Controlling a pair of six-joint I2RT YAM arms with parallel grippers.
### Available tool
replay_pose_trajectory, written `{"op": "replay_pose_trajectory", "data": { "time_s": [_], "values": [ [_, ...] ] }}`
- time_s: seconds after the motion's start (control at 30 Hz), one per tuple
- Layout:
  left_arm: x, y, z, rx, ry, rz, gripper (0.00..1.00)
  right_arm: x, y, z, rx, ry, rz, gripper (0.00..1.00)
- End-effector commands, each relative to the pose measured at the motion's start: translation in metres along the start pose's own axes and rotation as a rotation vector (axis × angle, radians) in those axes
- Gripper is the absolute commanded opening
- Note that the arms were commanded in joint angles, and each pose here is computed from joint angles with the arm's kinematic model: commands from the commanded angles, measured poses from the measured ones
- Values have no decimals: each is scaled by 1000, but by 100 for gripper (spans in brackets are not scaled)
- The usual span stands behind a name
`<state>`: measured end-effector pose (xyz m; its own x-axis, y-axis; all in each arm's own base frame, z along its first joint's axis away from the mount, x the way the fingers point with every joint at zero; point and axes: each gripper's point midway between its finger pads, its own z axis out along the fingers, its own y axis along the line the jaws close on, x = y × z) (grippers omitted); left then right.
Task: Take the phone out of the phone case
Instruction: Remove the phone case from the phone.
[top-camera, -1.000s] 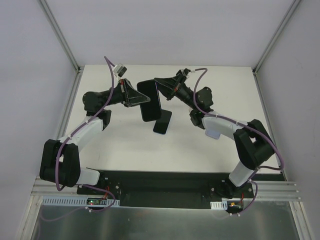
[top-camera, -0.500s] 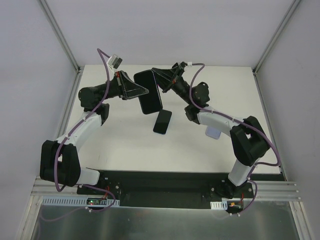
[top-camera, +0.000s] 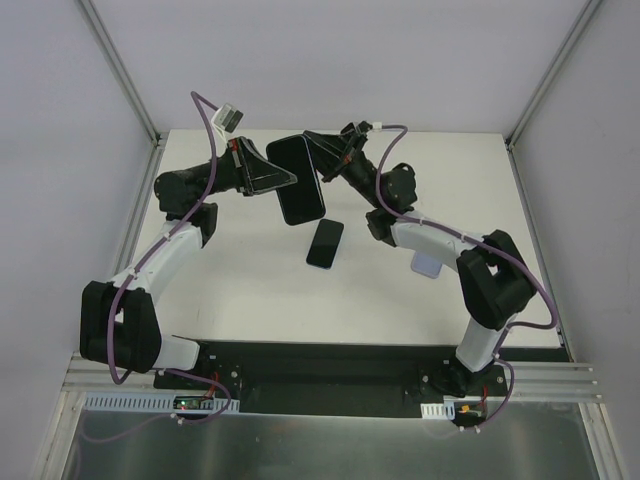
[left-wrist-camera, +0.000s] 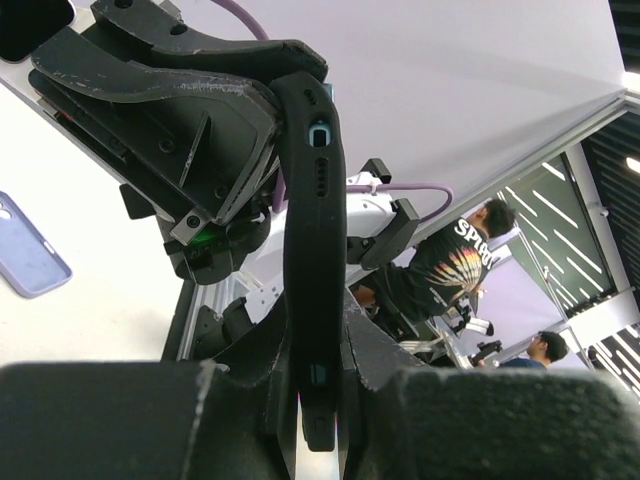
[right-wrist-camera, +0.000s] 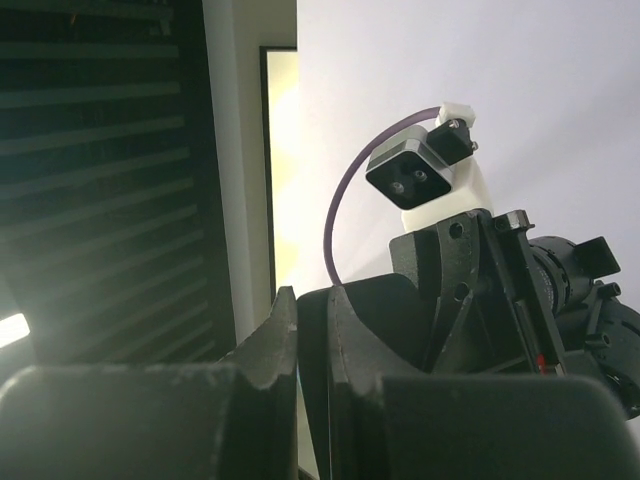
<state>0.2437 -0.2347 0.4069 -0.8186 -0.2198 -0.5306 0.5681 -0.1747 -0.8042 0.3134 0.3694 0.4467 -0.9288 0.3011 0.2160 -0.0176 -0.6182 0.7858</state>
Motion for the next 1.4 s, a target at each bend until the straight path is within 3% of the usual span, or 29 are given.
{"op": "replay_pose_trajectory", "data": {
  "time_s": [0.0, 0.53, 1.37],
  "values": [
    [45, -51, -1, 166, 192, 431, 0, 50, 42, 8, -189, 146, 4, 1],
    [45, -84, 0, 203, 194, 529, 0, 33, 3, -3, -106, 85, 22, 1],
    [50, -115, -2, 233, 202, 629, 0, -20, -120, -51, 152, -100, 129, 1]
  ]
}}
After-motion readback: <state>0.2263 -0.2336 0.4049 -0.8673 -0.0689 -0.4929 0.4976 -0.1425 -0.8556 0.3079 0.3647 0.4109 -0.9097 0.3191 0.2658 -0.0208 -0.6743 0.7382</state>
